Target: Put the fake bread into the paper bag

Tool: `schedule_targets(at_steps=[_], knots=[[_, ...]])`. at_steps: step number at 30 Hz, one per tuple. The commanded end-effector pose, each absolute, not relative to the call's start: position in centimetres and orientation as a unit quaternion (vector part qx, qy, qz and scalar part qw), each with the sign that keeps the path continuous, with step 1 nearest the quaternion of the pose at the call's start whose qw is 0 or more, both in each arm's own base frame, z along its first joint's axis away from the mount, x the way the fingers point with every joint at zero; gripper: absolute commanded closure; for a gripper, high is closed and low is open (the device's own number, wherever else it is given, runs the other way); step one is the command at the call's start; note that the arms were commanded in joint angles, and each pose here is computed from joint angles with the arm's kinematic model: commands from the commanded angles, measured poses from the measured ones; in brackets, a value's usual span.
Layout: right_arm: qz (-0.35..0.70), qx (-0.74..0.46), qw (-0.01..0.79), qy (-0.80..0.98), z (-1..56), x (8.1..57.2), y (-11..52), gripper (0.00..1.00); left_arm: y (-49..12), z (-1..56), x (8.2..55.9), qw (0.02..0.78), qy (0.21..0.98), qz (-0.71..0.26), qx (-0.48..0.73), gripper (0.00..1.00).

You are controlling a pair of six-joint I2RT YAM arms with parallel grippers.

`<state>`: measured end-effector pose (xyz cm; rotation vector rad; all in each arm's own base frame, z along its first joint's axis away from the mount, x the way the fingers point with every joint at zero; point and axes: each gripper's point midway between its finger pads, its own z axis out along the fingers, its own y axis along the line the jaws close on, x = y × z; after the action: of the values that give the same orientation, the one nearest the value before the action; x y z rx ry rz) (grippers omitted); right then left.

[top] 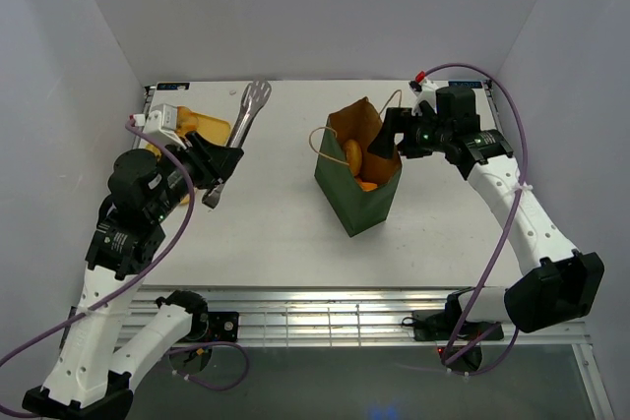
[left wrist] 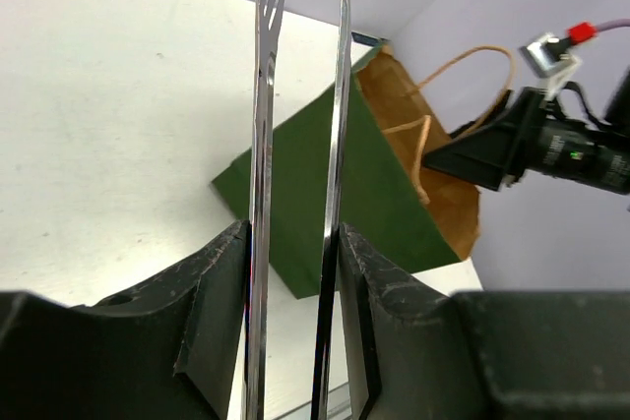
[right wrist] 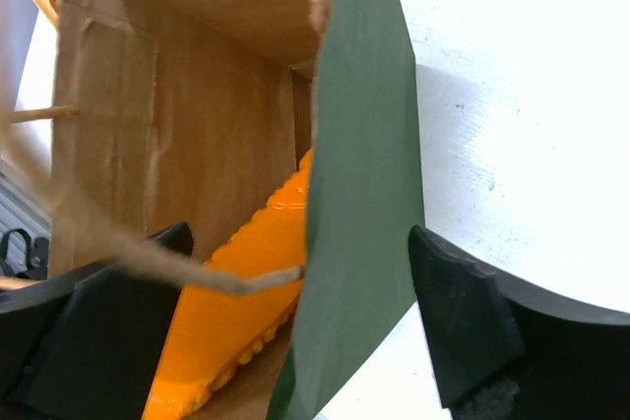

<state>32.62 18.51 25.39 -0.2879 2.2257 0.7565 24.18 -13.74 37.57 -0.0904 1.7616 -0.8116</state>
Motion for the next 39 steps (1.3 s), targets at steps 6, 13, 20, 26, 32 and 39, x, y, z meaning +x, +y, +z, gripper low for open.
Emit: schedule_targets(at_steps=[6,13,20,26,32,39], knots=[[0.295,-0.143,0.435,0.838,31.0,30.9,18.1,0.10,-10.7,33.6,23.7,0.555,0.786,-0.263,-0.073,0.51],[0.293,-0.148,0.475,0.817,34.1,27.5,16.7,0.10,-9.9,32.2,24.2,0.548,0.798,-0.234,-0.090,0.51],[0.274,-0.125,0.492,0.817,33.9,23.5,14.4,0.10,-9.8,30.7,24.8,0.532,0.810,-0.224,-0.106,0.51],[0.316,-0.127,0.468,0.815,31.5,20.0,14.8,0.10,-9.1,29.4,25.3,0.520,0.821,-0.199,-0.126,0.51],[0.374,-0.131,0.438,0.807,29.0,17.9,16.2,0.10,-8.3,27.6,25.4,0.505,0.834,-0.172,-0.143,0.51],[0.384,-0.145,0.425,0.807,27.3,16.8,16.4,0.10,-5.0,26.3,24.7,0.496,0.847,-0.083,-0.170,0.51]])
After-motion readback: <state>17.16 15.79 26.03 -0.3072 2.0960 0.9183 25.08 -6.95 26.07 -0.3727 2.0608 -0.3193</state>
